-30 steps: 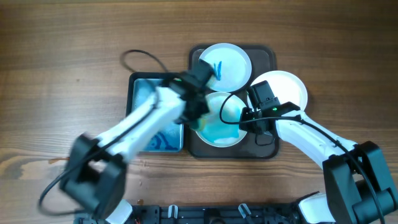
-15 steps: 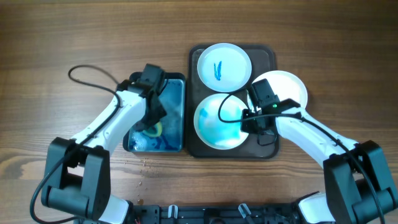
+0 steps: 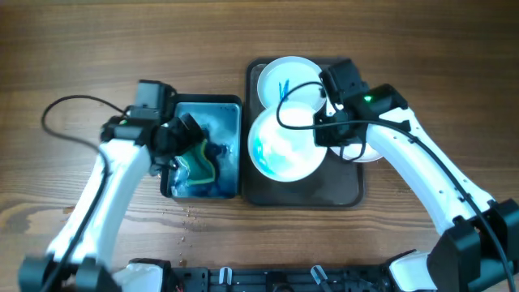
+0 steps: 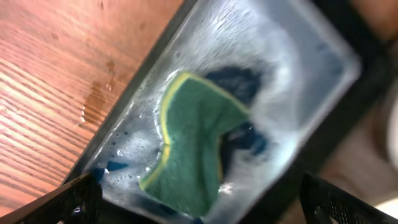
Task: Clean dirty plates on tray and stack at the side
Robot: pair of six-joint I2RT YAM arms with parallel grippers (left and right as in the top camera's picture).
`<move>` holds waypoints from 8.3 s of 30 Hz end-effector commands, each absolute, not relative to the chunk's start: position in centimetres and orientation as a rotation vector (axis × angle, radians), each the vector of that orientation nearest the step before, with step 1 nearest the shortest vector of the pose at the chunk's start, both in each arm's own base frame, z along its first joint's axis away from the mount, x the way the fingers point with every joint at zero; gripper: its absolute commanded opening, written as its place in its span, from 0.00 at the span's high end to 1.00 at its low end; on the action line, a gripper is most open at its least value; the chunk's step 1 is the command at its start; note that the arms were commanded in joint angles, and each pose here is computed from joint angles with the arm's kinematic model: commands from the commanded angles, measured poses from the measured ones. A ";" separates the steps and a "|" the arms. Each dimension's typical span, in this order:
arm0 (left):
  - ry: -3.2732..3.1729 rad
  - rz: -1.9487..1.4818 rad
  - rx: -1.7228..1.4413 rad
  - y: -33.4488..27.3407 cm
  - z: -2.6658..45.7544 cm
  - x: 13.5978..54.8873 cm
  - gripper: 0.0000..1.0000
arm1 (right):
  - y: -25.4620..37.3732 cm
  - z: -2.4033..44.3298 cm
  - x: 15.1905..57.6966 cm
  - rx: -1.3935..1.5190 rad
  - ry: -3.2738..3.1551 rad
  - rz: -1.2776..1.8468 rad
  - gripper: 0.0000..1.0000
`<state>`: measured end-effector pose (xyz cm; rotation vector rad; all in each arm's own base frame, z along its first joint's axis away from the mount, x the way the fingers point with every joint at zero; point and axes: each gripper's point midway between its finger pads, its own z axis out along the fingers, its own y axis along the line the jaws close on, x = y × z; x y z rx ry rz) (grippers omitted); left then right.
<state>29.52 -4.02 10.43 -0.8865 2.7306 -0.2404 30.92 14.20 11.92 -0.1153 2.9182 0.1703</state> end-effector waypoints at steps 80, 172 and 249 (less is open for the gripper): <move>2.245 -0.466 -0.833 -1.1 24.2 25.1 0.00 | 31.8 30.2 31.0 -0.696 1.648 -0.640 0.96; 2.245 -0.466 -0.833 -1.1 24.2 25.1 0.00 | -19.4 5.2 27.2 1.543 2.696 -0.242 0.95; 2.245 -0.469 -0.833 -1.2 24.2 25.1 0.00 | 9.1 1.5 27.4 0.126 2.885 0.354 0.89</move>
